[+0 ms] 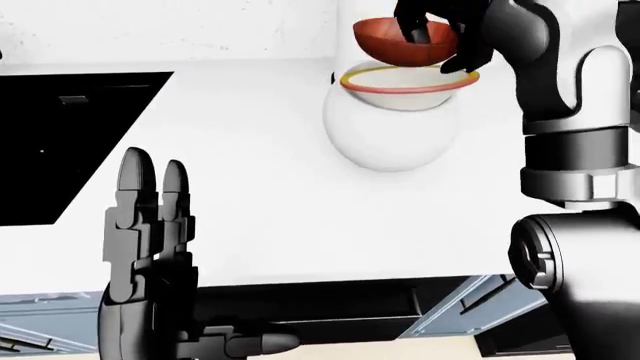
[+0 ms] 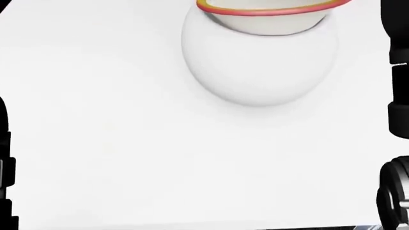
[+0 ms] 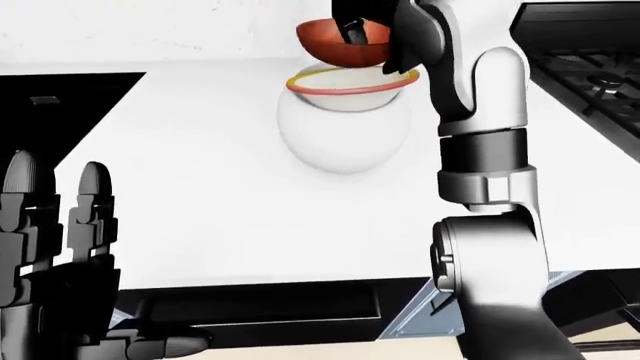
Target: Stack the bowls from largest to smallest.
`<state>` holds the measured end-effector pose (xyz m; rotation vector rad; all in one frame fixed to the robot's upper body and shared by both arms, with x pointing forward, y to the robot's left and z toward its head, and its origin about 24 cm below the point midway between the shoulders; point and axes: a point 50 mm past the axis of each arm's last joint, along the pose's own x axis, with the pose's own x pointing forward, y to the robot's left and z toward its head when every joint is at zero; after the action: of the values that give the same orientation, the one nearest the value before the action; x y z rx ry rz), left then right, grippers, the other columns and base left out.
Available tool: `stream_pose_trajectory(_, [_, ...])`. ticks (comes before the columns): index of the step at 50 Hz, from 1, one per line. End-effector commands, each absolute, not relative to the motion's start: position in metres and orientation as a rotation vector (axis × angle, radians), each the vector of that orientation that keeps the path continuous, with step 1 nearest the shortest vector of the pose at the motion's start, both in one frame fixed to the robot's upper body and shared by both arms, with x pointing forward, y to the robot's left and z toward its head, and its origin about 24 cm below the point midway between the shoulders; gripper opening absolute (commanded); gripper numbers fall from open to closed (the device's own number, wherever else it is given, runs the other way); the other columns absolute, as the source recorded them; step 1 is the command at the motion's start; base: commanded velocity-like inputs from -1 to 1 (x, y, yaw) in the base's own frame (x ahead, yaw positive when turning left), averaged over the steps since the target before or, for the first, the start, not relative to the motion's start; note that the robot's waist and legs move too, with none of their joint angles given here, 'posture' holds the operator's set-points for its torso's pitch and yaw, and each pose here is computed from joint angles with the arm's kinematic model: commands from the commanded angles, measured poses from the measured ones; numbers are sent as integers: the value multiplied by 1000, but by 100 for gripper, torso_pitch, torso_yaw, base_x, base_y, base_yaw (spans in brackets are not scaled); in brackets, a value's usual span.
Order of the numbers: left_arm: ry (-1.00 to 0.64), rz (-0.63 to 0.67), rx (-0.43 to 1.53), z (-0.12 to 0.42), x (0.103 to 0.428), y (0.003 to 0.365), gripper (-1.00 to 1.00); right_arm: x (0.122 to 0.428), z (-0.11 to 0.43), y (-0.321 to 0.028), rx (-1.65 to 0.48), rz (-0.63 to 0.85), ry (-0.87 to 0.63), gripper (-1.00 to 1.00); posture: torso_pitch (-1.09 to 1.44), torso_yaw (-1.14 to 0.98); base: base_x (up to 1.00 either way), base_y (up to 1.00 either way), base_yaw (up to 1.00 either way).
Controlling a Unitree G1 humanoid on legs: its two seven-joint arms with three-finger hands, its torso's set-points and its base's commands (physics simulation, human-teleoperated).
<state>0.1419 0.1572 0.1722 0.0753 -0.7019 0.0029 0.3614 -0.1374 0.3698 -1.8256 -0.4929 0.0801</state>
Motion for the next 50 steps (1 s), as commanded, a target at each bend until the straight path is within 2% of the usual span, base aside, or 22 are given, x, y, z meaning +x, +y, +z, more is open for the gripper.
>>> stream_pose_trajectory(1, [-766,2,78,182,136,156,100,351,393,-139,-1796,-21,-586,-100,0,0,0,0,0])
stream_pose_trajectory(16, [-765,2,80,181,137,157,100,362,381,-139,-1809,-11,-566,-100,0,0,0,0,0])
stream_pose_trajectory(42, [-765,0,78,181,137,156,100,359,385,-142,-1806,-34,-573,-98,0,0,0,0,0])
stream_pose_trajectory(43, [-765,0,78,181,137,156,100,359,384,-142,-1807,-38,-573,-85,0,0,0,0,0])
stream_pose_trajectory(44, [-765,0,78,181,137,156,100,359,384,-142,-1808,-39,-571,-12,0,0,0,0,0])
stream_pose_trajectory(46, [-765,0,78,181,137,156,100,358,385,-143,-1808,-41,-570,11,0,0,0,0,0])
stream_pose_trajectory(48, [-764,0,78,180,138,156,100,358,385,-143,-1805,-42,-571,25,0,0,0,0,0])
stream_pose_trajectory(49, [-764,-1,78,180,137,156,100,358,384,-143,-1806,-43,-569,63,0,0,0,0,0])
stream_pose_trajectory(50, [-764,0,78,180,137,156,100,359,384,-143,-1806,-44,-569,69,0,0,0,0,0])
